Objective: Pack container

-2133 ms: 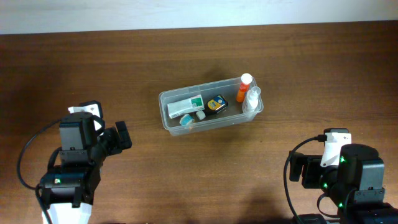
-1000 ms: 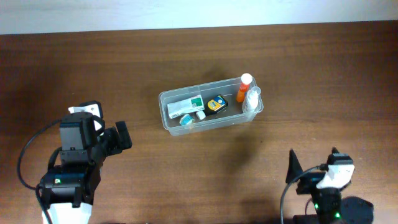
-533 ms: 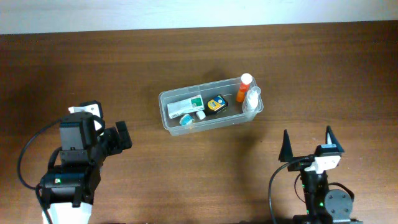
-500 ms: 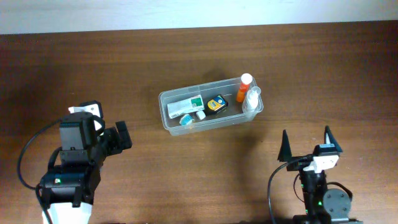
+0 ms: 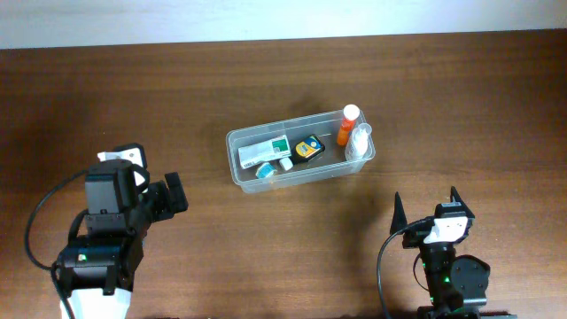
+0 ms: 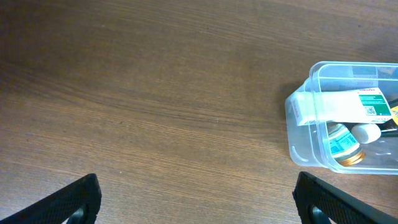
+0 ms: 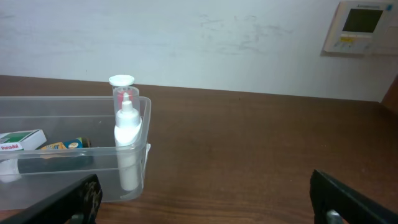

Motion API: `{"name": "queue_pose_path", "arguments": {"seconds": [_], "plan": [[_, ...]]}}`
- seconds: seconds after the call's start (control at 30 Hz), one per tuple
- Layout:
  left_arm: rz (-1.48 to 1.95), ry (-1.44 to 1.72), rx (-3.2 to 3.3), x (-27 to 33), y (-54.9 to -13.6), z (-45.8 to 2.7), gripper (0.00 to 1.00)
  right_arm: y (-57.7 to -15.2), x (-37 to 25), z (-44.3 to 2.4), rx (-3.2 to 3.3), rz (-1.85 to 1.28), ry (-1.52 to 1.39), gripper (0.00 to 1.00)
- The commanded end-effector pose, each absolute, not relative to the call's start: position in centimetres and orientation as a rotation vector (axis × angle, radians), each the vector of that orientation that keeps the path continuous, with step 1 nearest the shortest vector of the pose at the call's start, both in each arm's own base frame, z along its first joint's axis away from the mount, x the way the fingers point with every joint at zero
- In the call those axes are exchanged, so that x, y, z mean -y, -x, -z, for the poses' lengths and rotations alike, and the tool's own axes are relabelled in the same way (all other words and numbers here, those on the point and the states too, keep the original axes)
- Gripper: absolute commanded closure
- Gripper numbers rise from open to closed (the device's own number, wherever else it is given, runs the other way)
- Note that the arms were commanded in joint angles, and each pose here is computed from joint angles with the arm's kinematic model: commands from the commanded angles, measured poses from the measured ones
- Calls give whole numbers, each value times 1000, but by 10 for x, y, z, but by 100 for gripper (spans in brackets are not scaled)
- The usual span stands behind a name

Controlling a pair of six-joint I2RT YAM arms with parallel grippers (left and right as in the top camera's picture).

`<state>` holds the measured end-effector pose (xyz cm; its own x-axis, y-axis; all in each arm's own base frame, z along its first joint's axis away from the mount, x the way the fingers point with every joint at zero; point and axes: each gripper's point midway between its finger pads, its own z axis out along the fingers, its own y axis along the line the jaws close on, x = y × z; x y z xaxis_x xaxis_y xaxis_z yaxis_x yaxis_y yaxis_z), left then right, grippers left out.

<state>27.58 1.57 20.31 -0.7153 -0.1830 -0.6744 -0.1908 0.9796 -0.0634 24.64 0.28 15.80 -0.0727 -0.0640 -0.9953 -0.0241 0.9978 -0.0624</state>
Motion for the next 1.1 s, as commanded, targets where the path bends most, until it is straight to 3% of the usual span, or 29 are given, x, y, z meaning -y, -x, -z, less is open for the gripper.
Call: {"name": "queue_pose_path", "arguments": {"seconds": [0.0,0.8,1.07], "plan": [[-8,236,-2390,-14,-276,-201,1,-246,-2,-156,-1645,38,72,2],[-9,236,-2390,-14,-275,-201,1,-246,-2,-156,-1645,38,72,2],[6,229,-2334,-12,-248,-214,1,-246,-2,-156,-1645,38,72,2]]}}
